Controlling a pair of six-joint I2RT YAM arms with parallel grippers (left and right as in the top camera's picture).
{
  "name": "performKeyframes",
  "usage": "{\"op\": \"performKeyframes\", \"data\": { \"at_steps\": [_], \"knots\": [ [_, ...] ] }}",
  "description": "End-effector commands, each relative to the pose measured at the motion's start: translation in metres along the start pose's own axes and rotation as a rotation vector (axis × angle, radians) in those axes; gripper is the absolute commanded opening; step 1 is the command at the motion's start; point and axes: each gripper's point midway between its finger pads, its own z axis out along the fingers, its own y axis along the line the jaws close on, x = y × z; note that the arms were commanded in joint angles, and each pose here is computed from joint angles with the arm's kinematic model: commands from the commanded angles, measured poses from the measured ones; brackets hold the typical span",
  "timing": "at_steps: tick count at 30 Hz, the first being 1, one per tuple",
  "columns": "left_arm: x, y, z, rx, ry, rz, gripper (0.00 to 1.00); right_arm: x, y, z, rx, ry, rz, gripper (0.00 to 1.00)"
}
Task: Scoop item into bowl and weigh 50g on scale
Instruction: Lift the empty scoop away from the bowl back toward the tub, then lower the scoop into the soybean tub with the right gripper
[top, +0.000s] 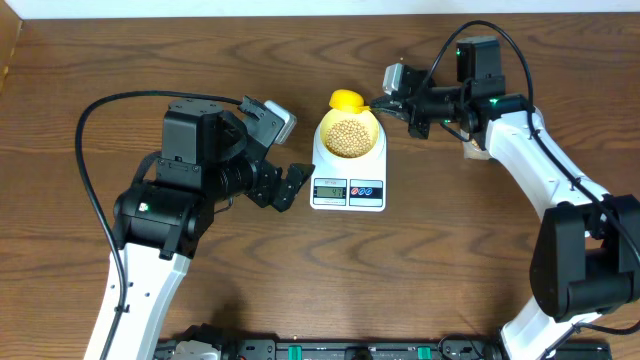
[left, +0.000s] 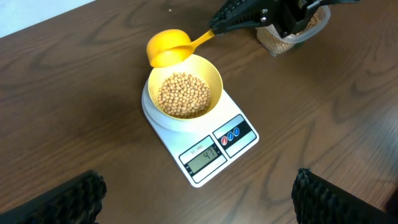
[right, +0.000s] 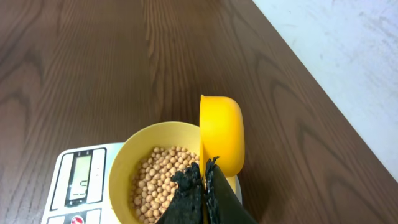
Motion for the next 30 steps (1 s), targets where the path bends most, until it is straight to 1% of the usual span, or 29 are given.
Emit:
{"op": "performKeyframes", "data": {
  "at_steps": [1, 4, 8, 13, 17, 22, 27, 30],
  "knots": [
    [0.002, 0.001, 0.002, 0.006, 0.005, -0.009, 0.98, -0.027, 0.002, -0.014, 0.020, -0.036, -0.024, 0.01],
    [0.002, 0.001, 0.002, 0.006, 0.005, -0.009, 0.98, -0.035, -0.007, -0.025, 0.078, -0.026, -0.032, 0.01],
    [0.002, 0.001, 0.002, 0.006, 0.005, -0.009, 0.98, -0.033, -0.036, -0.043, 0.246, 0.043, 0.049, 0.01],
    [0.002, 0.001, 0.002, 0.006, 0.005, -0.009, 0.98, -0.014, -0.086, -0.080, 0.570, 0.144, 0.241, 0.01],
    [0.002, 0.001, 0.002, 0.006, 0.005, -0.009, 0.97, 0.009, -0.110, -0.113, 0.779, 0.189, 0.418, 0.01],
    [0.002, 0.001, 0.002, 0.006, 0.005, -0.009, 0.98, 0.027, -0.122, -0.137, 0.918, 0.187, 0.581, 0.01],
    [0.002, 0.001, 0.002, 0.006, 0.005, -0.009, 0.97, 0.038, -0.118, -0.155, 0.984, 0.243, 0.633, 0.01],
    [0.002, 0.001, 0.002, 0.006, 0.005, -0.009, 0.98, 0.038, -0.113, -0.167, 1.026, 0.275, 0.644, 0.01]
  ]
}}
